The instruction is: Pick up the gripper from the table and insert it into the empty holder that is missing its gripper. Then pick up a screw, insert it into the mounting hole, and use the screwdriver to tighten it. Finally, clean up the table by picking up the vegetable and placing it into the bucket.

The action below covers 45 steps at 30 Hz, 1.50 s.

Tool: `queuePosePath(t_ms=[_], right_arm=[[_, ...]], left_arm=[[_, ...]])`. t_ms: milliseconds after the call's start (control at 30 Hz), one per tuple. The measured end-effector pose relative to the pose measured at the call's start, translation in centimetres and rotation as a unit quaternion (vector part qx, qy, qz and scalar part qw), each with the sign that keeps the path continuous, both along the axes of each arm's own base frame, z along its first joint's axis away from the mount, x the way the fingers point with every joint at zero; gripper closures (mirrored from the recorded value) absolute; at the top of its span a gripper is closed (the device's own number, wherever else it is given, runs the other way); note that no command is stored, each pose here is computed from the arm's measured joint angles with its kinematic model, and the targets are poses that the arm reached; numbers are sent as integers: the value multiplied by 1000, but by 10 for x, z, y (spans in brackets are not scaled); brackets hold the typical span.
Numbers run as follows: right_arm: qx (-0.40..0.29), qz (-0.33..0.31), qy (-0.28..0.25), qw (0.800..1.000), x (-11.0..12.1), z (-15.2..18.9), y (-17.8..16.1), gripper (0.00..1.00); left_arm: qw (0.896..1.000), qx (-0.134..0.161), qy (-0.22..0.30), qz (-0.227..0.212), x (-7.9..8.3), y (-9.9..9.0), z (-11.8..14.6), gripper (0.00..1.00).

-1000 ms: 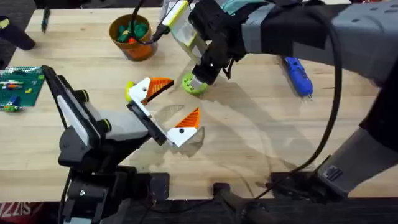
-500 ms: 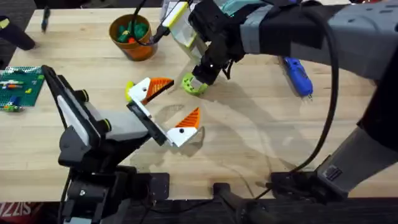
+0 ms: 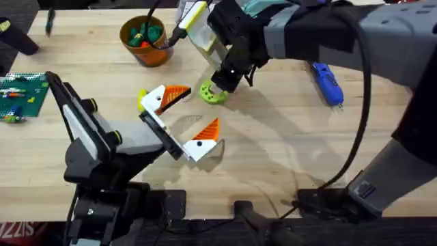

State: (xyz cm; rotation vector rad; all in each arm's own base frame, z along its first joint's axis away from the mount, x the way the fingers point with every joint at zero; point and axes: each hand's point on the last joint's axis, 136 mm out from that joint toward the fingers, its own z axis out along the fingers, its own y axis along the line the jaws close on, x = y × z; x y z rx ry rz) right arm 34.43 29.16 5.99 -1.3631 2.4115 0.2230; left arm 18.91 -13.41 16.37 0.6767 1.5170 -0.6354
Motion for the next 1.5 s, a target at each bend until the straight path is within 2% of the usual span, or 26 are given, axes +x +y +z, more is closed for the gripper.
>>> queuePosePath(t_ms=[167, 600, 867, 1233, 1500], right_arm=[[0, -2, -2, 1000, 1, 0, -1, 994], [-1, -1, -2, 1000, 1, 0, -1, 997], [-15, -1, 20, 1000, -7, 5, -6, 997], [-7, -1, 9, 1000, 4, 48, 2, 997], [13, 3, -13, 1000, 1, 99, 9, 997]], left_arm=[[1000, 0, 0, 0, 0, 0, 0, 6], [1000, 0, 0, 0, 0, 0, 0, 5], [1000, 0, 0, 0, 0, 0, 0, 5], [1000, 0, 0, 0, 0, 0, 0, 6], [1000, 0, 0, 0, 0, 0, 0, 6]])
